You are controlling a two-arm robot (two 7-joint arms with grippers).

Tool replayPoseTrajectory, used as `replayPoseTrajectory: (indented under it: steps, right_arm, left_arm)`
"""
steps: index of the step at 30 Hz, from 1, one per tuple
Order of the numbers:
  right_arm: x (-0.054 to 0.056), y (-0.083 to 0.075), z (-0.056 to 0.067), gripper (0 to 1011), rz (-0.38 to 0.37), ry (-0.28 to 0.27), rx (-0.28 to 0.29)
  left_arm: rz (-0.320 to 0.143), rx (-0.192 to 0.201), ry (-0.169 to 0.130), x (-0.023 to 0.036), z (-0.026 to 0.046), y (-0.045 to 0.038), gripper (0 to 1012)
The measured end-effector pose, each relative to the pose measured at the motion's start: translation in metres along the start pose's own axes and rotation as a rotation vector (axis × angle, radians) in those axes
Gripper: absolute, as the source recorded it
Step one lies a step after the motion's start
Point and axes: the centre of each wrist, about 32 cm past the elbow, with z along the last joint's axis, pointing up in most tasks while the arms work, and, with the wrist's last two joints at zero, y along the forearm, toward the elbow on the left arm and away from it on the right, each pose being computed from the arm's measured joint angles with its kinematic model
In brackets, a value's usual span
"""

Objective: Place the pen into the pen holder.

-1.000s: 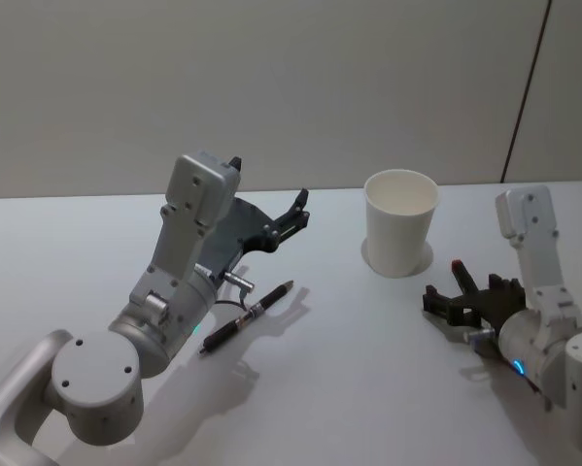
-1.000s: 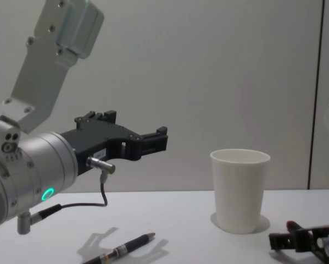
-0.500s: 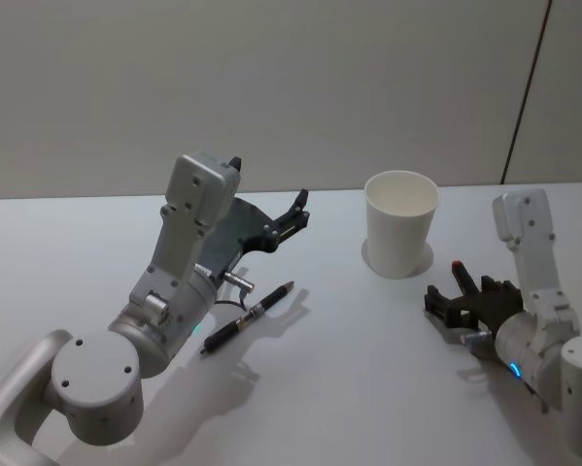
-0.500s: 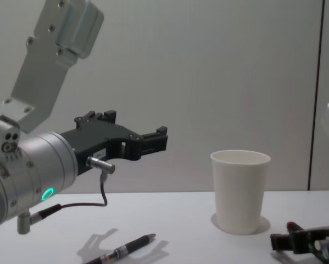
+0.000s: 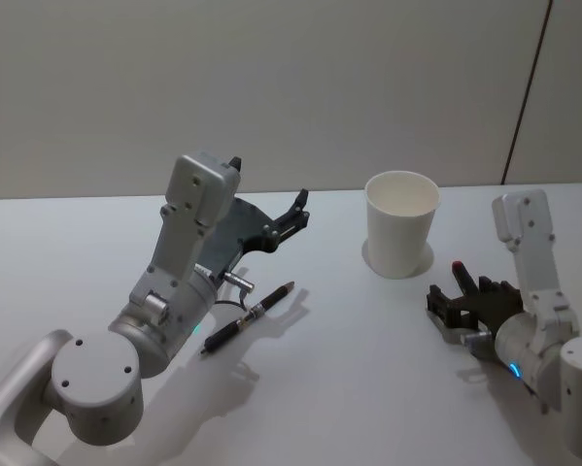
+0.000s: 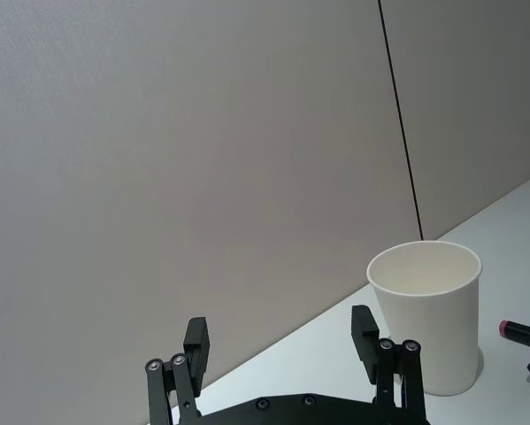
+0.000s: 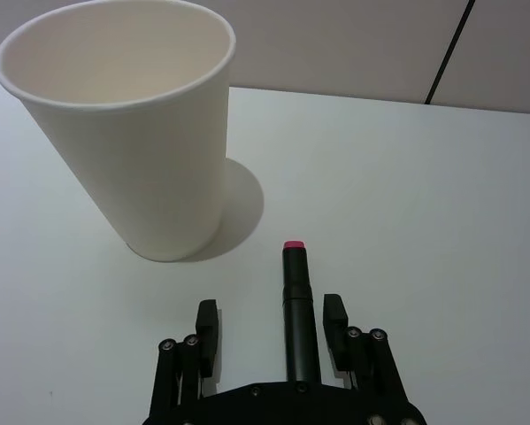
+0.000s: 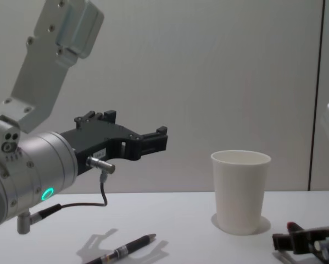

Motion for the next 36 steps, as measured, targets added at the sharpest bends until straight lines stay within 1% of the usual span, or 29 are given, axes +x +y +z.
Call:
replayPoseTrajectory:
  steps: [28,30,31,32,33,34,35,36]
  right_arm:
    - [0.0053,-0.0006,-0.0026,552,-0.012,0.026,0.026]
    - [0.0054,-0.0007,-0.0026,523,-0.013,0.026,0.026]
    - [0.0054,-0.0007,-0.0027,461,-0.013,0.026,0.026]
    - [0.0055,-0.0007,-0.0027,443,-0.013,0.027,0.026]
    - [0.0055,-0.0007,-0.0027,401,-0.013,0.027,0.026]
    - [0.0056,-0.0007,-0.0028,388,-0.014,0.027,0.026]
    - [0.0056,-0.0007,-0.0028,340,-0.014,0.027,0.027]
    - [0.0057,-0.0007,-0.0028,330,-0.014,0.028,0.027]
  left_arm:
    - [0.0,0.0,0.0,0.0,0.0,0.0,1001]
    - [0.0,0.0,0.0,0.0,0.0,0.0,1001]
    - [0.0,0.0,0.0,0.0,0.0,0.0,1001]
    - [0.0,0.0,0.0,0.0,0.0,0.0,1001]
    - [0.0,0.0,0.0,0.0,0.0,0.0,1001]
    - [0.0,0.0,0.0,0.0,0.0,0.0,1001]
    - [0.0,0.0,0.0,0.0,0.0,0.0,1001]
    - [0.0,0.0,0.0,0.0,0.0,0.0,1001]
